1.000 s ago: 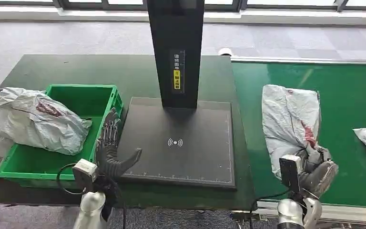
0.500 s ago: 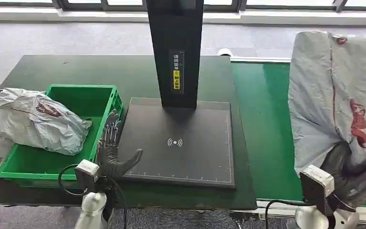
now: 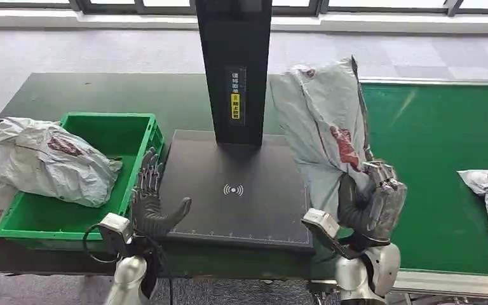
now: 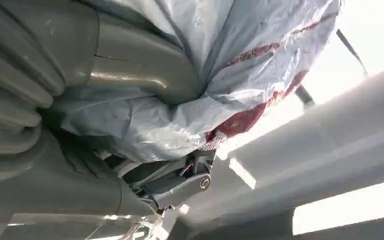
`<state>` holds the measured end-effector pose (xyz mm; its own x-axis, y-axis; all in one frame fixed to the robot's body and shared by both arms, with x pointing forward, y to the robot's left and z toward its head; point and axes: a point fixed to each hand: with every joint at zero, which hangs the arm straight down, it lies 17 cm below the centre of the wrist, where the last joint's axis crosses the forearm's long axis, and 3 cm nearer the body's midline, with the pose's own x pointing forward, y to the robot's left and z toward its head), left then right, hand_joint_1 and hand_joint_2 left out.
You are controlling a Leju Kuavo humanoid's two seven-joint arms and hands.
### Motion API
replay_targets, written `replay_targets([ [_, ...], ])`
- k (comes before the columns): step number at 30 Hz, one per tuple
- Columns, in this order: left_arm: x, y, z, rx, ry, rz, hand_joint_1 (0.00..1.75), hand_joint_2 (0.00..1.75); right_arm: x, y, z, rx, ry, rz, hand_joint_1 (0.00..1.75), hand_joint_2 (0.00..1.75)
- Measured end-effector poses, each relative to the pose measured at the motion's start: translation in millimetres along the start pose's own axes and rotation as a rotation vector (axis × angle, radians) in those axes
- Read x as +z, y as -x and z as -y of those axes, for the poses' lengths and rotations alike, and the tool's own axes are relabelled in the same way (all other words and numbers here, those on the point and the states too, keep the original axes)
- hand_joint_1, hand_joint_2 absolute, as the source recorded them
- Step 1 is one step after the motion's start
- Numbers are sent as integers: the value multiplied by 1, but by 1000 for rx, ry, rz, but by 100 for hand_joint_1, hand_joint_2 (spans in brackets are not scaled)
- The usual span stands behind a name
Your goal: Moved the parcel from conveyor to table for the left to box.
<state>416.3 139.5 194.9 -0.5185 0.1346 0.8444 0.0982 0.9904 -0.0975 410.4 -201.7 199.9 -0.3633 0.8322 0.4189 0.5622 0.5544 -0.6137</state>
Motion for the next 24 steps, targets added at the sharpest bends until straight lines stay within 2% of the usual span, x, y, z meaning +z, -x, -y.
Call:
replay_targets([
  [2,-3,0,3,4,5,3,0,175,6,-3,-38,10,-106,5,175,175],
  [10,-7,1,5,11,7,2,0,175,31,-12,-106,-53,-284,-28,175,175],
  [17,-6,2,3,0,-2,-1,0,175,57,-24,-143,-140,-388,-56,175,175],
  [24,-5,3,3,0,-2,-3,0,175,68,-30,-158,-169,-437,-68,175,175],
])
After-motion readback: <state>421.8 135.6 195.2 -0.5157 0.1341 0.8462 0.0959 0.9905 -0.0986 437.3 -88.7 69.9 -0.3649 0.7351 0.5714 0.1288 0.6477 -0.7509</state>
